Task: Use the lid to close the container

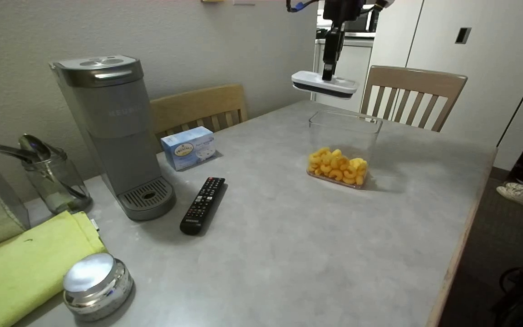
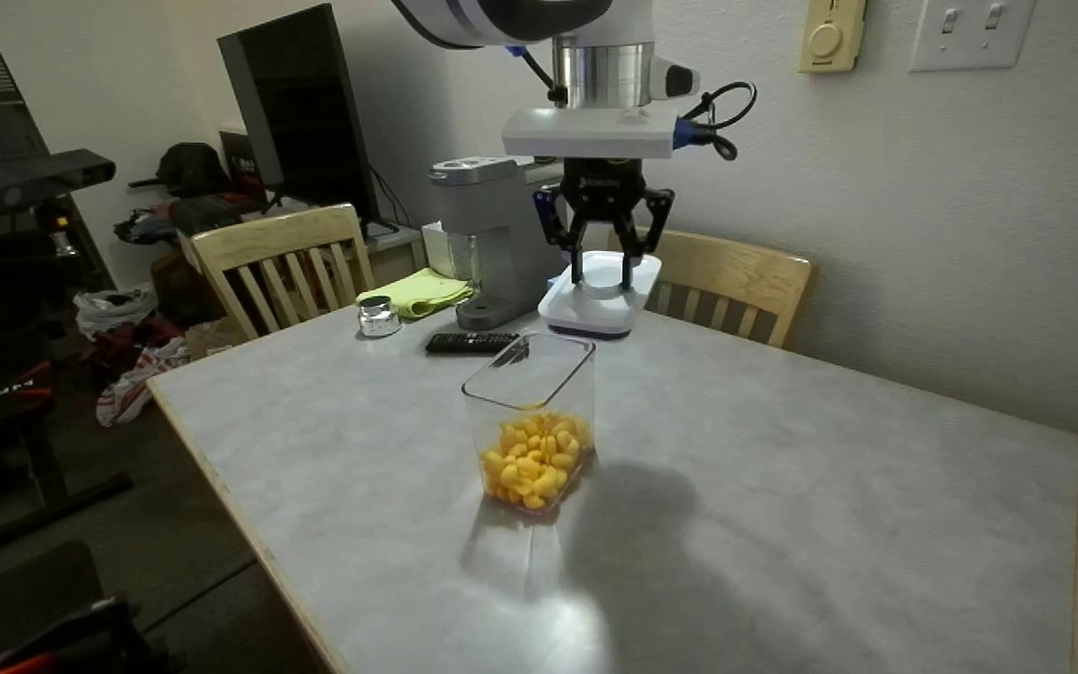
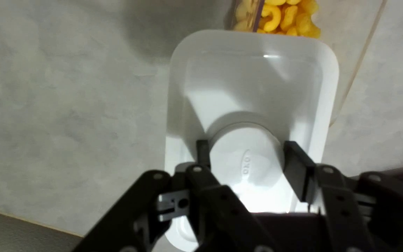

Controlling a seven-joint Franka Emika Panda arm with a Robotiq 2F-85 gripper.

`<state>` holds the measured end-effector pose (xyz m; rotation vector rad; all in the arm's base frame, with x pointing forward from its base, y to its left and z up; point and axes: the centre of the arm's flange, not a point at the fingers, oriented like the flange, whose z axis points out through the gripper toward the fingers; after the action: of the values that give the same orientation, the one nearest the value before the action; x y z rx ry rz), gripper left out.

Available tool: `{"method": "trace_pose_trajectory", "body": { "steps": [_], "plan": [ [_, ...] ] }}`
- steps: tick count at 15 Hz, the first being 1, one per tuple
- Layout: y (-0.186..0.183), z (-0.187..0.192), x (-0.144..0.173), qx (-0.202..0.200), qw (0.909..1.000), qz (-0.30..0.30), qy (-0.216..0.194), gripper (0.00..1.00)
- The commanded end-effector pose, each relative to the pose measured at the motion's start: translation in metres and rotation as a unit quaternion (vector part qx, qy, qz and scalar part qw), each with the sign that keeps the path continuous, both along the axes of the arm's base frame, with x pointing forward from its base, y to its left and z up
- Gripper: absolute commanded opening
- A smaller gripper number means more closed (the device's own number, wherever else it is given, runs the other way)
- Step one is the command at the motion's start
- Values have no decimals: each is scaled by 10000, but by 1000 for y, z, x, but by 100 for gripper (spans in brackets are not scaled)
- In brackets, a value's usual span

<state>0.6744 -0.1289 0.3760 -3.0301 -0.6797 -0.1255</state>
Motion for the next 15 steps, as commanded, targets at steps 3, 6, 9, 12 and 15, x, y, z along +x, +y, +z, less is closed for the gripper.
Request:
{"method": "trace_pose_trajectory", "body": {
  "steps": [3,6,9,12,15],
  "plan": [
    [15,8,-35,138,9999,-25,-28,29],
    [18,10,-44,248,9997,38,-48,29],
    [19,12,-52,386,9992,70,-63,29],
    [19,16,-60,472,9988,104,-101,29],
    [16,15,-67,478,9988,85,-34,29]
  ]
}}
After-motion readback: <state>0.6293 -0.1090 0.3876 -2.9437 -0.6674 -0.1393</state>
